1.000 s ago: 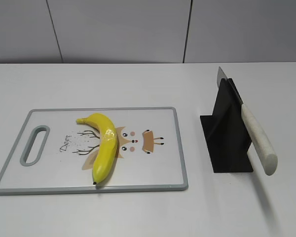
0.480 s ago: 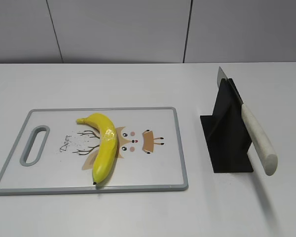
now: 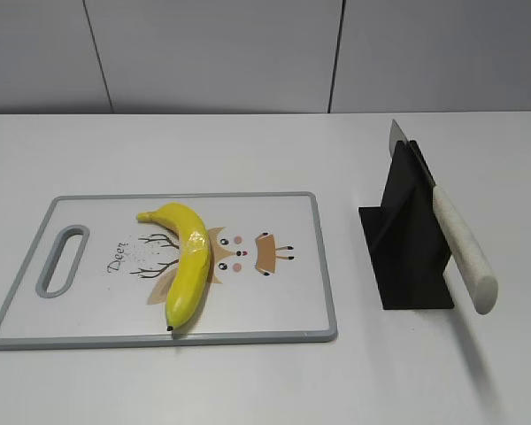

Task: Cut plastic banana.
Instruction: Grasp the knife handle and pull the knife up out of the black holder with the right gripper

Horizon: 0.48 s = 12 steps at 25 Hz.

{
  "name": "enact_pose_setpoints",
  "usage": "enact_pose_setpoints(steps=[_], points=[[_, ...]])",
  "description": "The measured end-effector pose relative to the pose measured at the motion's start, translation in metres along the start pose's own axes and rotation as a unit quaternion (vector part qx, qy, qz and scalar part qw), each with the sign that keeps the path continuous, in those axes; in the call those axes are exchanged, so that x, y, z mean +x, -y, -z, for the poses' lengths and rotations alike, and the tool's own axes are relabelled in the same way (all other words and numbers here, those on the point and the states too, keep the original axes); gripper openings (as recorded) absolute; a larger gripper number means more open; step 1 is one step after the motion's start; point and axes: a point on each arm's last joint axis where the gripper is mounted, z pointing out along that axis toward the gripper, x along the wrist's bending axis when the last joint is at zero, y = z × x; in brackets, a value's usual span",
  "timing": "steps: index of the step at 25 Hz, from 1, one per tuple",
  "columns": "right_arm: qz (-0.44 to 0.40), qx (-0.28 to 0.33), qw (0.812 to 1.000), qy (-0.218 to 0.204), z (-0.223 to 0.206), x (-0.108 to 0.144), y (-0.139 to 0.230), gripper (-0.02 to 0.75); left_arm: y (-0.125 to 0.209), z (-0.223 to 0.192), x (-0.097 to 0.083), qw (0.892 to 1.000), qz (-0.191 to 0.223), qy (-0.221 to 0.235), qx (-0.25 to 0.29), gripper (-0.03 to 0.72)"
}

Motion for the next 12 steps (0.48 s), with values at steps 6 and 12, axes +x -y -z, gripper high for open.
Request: enact_pose_setpoints(steps=[6,12], points=[[-0.01,0.064,0.998,-0.006,-0.012,0.002,-0.044,0.465,0.0,0.0,0.0,1.0,0.0,0.0,0.0,0.521],[-0.028,0.147,0.988,-0.023,-0.034,0.005,-0.078,0.456,0.0,0.0,0.0,1.0,0.0,0.0,0.0,0.521]])
